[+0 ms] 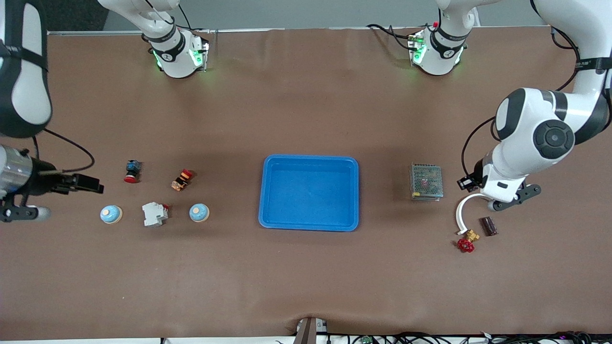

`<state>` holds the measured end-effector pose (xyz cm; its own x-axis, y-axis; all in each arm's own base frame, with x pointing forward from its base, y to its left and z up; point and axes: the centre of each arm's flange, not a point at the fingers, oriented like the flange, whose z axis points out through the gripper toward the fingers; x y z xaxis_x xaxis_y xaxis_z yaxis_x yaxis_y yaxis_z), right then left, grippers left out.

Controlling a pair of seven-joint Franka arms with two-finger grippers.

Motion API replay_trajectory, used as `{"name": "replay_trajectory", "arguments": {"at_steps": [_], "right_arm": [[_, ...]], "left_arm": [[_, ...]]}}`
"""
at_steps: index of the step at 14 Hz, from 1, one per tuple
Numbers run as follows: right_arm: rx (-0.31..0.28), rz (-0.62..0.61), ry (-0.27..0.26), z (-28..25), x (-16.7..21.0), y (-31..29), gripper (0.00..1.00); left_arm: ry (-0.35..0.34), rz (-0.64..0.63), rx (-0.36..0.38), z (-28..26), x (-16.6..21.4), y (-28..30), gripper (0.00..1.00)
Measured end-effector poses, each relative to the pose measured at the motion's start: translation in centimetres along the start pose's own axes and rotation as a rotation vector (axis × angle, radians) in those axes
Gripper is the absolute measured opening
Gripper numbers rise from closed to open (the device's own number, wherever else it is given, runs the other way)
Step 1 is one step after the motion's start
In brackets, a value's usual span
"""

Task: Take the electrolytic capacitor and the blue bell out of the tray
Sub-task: 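Retract the right gripper while the left gripper carries the capacitor to the power supply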

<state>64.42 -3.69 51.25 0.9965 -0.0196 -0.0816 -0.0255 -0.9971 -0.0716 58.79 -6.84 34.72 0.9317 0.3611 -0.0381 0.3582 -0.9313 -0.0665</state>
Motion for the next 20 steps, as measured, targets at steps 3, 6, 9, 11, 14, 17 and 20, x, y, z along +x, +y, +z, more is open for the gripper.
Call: {"name": "replay_trajectory", "arguments": {"at_steps": [3,6,9,11,14,17,20], "right_arm": [[-0.018,0.037,-0.006,-4.2,-3.0,-1.0,1.00],[-0.019,0.025,-0.002,-7.3,-5.5,-2.7,1.00],[-0.020,0.014,0.013,-9.0,-6.9,-3.5,1.00],[-0.019,0.012,0.023,-9.7,-7.5,-3.8,1.00],[-0.022,0.017,0.035,-10.5,-8.4,-4.3,1.00],[-0.038,0.043,0.045,-10.9,-8.8,-4.8,1.00],[-0.041,0.046,0.047,-10.9,-8.8,-5.1,1.00]], "left_arm": [[0.004,0.039,0.000,2.5,-0.9,-2.8,0.34],[0.013,0.079,-0.011,4.1,-0.5,-5.7,0.34],[0.023,0.098,-0.028,6.1,-0.2,-8.7,0.34],[0.015,0.095,-0.037,7.8,-0.2,-9.9,0.34],[-0.005,0.090,-0.050,10.0,-0.4,-10.1,0.34],[-0.009,0.093,-0.073,12.4,-0.8,-9.8,0.34],[-0.023,0.091,-0.081,13.8,-1.0,-9.8,0.34]]}}
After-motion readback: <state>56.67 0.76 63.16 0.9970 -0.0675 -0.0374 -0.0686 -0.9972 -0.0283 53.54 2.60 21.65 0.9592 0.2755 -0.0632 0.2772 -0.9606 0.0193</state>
